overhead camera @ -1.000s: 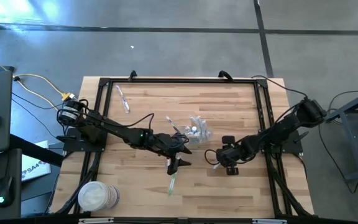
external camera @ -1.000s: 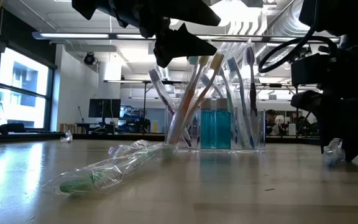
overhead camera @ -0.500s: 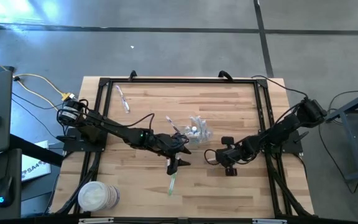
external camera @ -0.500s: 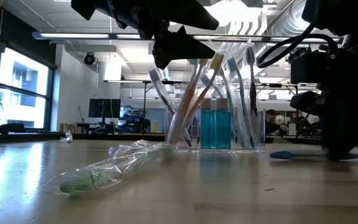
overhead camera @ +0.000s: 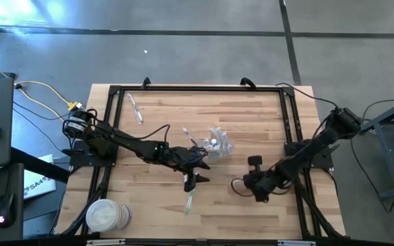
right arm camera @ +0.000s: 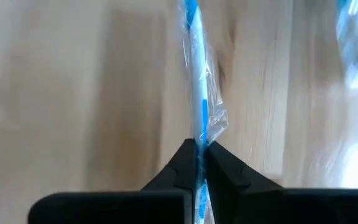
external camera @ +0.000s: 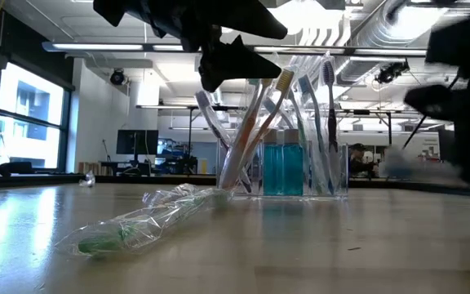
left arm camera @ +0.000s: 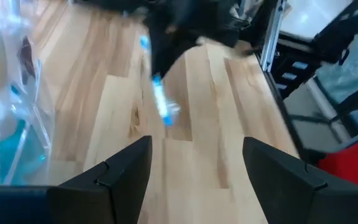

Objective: Pick & Place toothbrushing station
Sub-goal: Put the blue toothbrush into the wire organizer

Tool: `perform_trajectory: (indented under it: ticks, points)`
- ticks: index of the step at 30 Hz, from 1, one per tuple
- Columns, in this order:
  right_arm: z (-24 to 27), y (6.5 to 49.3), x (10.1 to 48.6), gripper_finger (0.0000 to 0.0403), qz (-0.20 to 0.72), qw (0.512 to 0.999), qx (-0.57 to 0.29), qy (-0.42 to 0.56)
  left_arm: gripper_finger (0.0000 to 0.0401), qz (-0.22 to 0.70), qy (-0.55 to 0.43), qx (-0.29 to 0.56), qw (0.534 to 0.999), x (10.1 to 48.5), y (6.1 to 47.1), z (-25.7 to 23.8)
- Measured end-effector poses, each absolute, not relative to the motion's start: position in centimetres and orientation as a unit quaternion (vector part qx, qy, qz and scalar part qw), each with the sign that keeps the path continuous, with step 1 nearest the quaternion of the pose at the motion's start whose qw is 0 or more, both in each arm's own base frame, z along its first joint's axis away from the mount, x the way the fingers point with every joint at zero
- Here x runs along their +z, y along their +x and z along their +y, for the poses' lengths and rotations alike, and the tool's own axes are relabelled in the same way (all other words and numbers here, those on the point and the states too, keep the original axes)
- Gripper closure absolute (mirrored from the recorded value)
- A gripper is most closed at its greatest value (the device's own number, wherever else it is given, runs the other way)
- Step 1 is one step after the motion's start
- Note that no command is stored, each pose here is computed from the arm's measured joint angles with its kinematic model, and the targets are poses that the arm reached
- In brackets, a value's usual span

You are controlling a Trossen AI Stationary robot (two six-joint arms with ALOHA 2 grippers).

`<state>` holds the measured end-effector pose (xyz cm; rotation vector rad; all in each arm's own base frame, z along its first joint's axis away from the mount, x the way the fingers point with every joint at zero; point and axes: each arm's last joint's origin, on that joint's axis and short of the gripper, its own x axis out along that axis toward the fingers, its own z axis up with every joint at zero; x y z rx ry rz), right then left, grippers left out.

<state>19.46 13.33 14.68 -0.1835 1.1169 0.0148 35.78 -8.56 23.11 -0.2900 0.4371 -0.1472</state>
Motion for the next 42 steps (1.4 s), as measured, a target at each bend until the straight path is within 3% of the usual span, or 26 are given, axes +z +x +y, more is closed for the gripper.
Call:
perform_trajectory:
  ticks: [7, 16, 42]
  points:
    - [16.8, 20.6, 18.9, 0.0394, 0.424, 0.881, 0.048, -0.205, 0.0153, 0.228, -0.227, -0.084, 0.943, 23.1, 35.8, -8.7]
    - [18.2, 22.4, 23.1, 0.0394, 0.336, 0.891, 0.069, -0.296, 0.0153, 0.23, -0.288, -0.091, 0.925, 23.3, 35.8, -8.9]
    - [17.6, 25.7, 22.1, 0.0394, 0.294, 0.855, 0.078, -0.421, 0.0153, 0.208, -0.332, -0.109, 0.913, 23.9, 36.0, -9.0]
